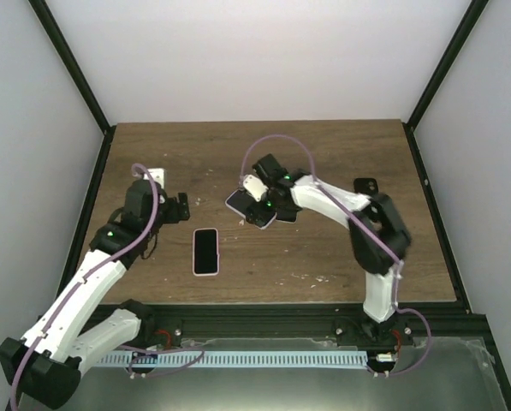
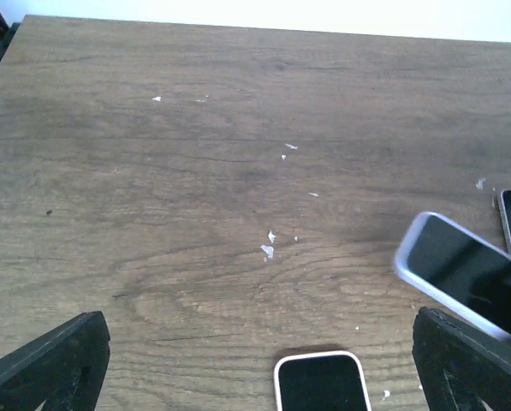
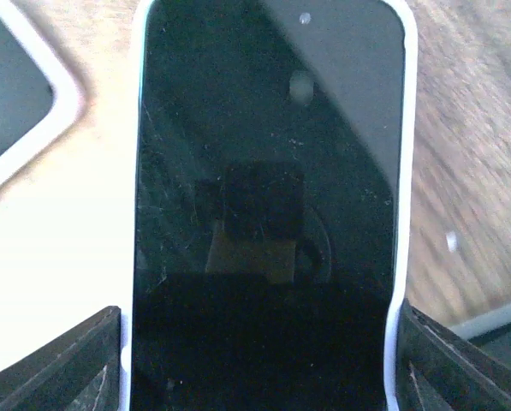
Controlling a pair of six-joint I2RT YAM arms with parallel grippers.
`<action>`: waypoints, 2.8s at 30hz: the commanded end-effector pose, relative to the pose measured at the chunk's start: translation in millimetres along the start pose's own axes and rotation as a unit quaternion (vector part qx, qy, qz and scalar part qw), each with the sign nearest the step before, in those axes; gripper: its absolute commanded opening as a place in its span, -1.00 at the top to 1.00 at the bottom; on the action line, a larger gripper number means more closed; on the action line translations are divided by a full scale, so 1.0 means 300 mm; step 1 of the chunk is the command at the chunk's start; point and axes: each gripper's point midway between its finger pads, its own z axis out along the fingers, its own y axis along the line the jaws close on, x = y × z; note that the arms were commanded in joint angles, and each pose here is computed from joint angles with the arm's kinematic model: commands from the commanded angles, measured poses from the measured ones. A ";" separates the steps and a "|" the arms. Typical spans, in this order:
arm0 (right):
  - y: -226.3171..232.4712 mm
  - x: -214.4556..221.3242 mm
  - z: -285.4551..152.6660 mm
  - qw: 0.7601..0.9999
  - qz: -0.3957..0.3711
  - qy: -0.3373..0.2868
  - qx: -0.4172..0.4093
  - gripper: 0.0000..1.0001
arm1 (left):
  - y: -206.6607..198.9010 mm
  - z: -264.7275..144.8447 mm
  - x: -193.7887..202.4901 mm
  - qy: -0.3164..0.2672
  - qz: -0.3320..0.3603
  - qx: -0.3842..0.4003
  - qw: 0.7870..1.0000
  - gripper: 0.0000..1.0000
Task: Take the phone out of the phone case
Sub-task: Pick up the phone at the center of the board.
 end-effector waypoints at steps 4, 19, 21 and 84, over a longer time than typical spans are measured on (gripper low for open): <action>0.125 -0.052 -0.460 0.966 -0.021 -0.255 -0.025 -0.14 | -0.254 -0.020 -0.048 0.012 -0.162 0.244 0.956 -0.64; 0.135 0.027 -0.610 0.938 -0.003 -0.346 -0.014 -0.13 | -0.632 -0.075 -0.014 -0.033 -0.195 0.406 0.892 -0.36; 0.136 0.030 -0.611 0.938 -0.003 -0.347 -0.014 -0.13 | -0.626 -0.037 -0.004 -0.023 -0.219 0.378 0.899 -0.34; 0.578 0.164 -0.786 0.881 -0.167 -0.271 -0.350 -0.33 | -0.657 -0.495 -0.020 -0.035 0.101 0.681 0.724 1.00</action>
